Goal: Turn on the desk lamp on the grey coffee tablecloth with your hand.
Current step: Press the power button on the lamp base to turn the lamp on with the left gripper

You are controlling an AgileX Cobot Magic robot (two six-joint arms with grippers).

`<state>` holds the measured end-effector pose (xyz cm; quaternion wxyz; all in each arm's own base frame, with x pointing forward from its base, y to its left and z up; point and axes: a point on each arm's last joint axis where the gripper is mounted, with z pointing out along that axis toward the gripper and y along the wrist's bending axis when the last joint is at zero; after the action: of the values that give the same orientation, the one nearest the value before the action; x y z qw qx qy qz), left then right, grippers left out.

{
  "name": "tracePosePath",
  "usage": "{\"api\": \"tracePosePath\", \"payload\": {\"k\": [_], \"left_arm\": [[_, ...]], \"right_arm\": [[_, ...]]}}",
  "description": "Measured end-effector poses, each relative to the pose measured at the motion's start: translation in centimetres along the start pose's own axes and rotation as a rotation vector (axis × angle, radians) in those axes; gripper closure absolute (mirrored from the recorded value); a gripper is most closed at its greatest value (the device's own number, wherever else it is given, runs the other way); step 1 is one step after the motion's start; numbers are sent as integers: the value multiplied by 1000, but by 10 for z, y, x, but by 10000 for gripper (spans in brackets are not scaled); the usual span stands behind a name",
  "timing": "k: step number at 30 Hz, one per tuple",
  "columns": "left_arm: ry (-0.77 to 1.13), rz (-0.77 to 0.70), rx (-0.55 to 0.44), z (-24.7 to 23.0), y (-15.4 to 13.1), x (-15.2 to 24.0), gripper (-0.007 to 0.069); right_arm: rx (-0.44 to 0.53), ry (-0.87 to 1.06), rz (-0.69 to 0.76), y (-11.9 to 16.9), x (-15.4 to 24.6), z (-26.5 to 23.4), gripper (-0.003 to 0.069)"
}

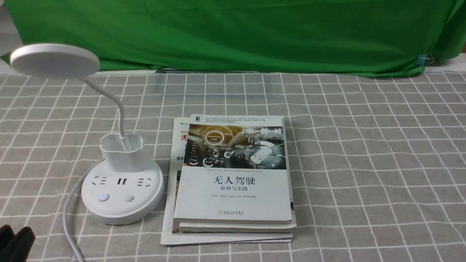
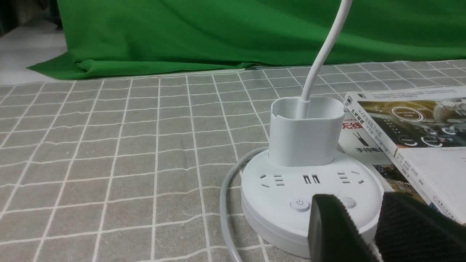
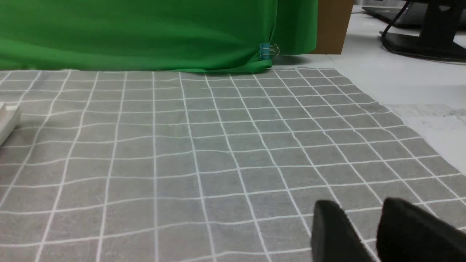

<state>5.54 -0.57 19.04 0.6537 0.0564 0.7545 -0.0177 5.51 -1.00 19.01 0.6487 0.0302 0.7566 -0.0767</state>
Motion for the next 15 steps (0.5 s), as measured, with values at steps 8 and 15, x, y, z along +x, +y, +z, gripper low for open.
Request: {"api": "tracePosePath", "payload": {"k": [8,15], "left_arm": [[0,0,0,0,0,0,439],[0,0,0,0,0,0,428]], "right_arm": [[0,0,0,0,0,0,414],[0,-1,0,0,0,0,414]]}}
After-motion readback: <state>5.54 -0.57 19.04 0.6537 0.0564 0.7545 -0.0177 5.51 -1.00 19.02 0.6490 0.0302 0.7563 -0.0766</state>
